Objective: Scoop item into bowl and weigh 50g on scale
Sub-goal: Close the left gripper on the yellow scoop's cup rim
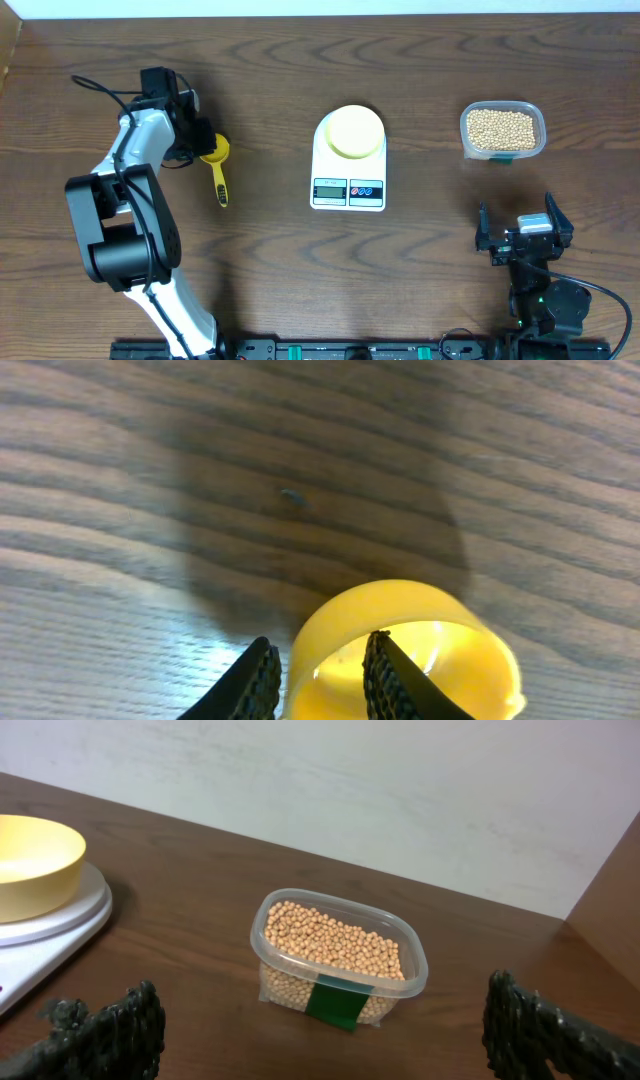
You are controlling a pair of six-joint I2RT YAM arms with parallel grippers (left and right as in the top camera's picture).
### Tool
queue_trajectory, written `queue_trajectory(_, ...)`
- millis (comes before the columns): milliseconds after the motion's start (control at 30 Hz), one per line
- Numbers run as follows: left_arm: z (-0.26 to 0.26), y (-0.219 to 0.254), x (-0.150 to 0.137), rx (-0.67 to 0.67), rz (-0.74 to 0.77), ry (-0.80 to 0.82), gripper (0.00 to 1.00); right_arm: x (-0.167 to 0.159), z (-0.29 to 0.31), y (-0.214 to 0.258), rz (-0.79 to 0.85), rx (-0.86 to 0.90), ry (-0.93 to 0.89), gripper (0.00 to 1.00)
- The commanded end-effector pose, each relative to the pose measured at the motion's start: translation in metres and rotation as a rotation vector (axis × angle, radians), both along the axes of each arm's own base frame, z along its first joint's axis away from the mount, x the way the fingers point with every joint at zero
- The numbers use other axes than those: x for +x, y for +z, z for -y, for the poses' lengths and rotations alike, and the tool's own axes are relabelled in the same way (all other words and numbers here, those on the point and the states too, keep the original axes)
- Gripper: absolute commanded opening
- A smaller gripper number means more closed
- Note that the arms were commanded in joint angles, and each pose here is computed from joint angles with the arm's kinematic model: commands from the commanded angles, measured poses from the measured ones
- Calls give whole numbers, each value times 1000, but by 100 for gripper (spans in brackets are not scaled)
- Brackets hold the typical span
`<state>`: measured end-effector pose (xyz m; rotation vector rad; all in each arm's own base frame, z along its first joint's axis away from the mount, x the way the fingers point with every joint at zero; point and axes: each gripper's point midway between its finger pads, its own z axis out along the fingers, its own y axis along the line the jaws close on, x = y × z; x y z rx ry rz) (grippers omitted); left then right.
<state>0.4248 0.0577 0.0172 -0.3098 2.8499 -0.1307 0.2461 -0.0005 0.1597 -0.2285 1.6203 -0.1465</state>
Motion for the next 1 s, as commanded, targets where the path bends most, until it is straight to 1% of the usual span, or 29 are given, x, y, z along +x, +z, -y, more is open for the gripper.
queue_trajectory(0, 4, -9, -5, -12, -22, 6, 28, 0, -2, 0, 1, 13, 9, 99)
queue_trajectory(300, 3, -10, -5, -8, -21, 7, 26, 0, -2, 0, 1, 13, 10, 99)
queue_trajectory(500, 3, -10, -4, -8, -19, 7, 20, 0, -2, 0, 1, 13, 9, 99)
queue_trajectory(967, 3, -11, -5, -9, -22, 7, 19, 0, -2, 0, 1, 13, 10, 99)
